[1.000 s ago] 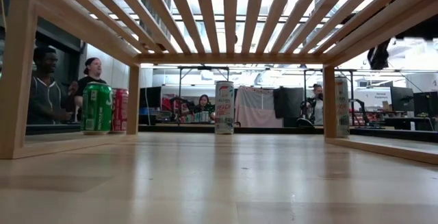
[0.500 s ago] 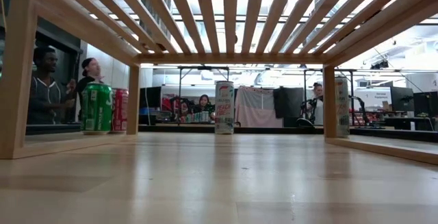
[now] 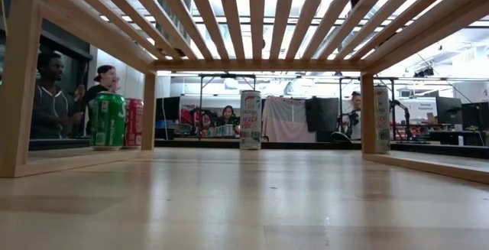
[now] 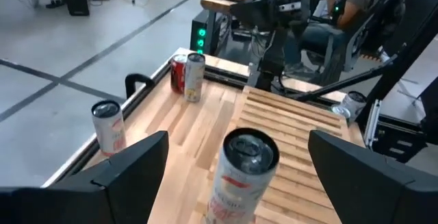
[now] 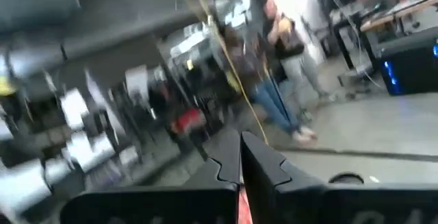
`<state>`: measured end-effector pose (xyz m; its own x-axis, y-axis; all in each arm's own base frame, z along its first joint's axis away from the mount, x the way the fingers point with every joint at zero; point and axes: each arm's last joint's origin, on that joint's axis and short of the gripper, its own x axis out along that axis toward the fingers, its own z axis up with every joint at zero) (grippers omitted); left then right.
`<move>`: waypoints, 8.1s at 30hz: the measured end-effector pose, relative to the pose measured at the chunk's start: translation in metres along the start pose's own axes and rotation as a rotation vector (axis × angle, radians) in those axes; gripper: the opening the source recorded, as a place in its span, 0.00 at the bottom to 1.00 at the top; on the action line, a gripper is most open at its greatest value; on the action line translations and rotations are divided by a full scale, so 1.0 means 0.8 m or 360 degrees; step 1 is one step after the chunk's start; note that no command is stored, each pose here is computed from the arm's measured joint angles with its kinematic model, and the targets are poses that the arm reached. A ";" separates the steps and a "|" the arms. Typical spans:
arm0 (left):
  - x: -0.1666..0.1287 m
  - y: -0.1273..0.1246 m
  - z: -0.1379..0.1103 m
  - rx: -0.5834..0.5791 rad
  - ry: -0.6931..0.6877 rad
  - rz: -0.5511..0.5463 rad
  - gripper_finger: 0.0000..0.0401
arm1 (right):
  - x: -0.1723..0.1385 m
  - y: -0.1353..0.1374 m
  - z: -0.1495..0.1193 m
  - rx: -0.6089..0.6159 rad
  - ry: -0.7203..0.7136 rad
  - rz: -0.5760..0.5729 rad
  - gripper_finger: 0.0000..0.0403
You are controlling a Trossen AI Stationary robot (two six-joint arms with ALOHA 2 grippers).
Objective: Place canned beverage on shelf
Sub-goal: Put the top left white pink soda can on the shelf
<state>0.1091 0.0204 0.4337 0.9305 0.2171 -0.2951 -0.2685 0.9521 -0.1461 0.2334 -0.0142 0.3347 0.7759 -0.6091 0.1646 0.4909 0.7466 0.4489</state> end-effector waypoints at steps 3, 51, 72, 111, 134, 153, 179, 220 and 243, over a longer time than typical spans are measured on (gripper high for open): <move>0.000 0.002 -0.014 0.0000 0.0011 0.0002 0.86 | 0.025 0.018 -0.010 -0.0101 0.0238 0.0207 0.00; 0.054 0.017 -0.093 0.0027 0.0266 0.0229 0.86 | 0.129 0.126 -0.139 -0.0528 0.0927 0.0254 0.91; 0.112 0.014 -0.092 0.0201 0.0353 0.0263 0.86 | 0.138 0.136 -0.143 -0.0653 0.0681 0.0250 0.91; 0.032 0.002 -0.058 -0.0431 -0.0168 -0.0325 0.86 | 0.180 0.093 -0.084 -0.0278 0.0806 0.0987 0.54; 0.111 -0.017 -0.058 -0.0421 0.0072 -0.0652 0.86 | 0.196 0.079 -0.046 0.0070 0.0720 0.1498 0.54; 0.151 -0.030 -0.062 -0.0415 0.0146 -0.0801 0.72 | 0.194 0.083 -0.044 0.0086 0.0697 0.1547 0.55; 0.095 0.016 -0.061 -0.0222 -0.0117 0.0333 0.57 | 0.201 0.063 -0.008 0.0171 0.0547 0.1195 0.72; 0.158 -0.057 -0.105 -0.0296 -0.0301 0.0511 0.60 | 0.217 0.103 -0.039 -0.0211 0.0570 0.0735 0.72; 0.158 -0.056 -0.111 -0.0155 -0.0202 0.0506 0.73 | 0.219 0.100 -0.045 -0.0257 0.0598 0.0779 0.59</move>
<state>0.2169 -0.0140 0.3188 0.8185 0.5300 -0.2215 -0.5664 0.8091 -0.1569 0.4230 -0.0515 0.3683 0.9972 -0.0737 -0.0154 0.0752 0.9634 0.2572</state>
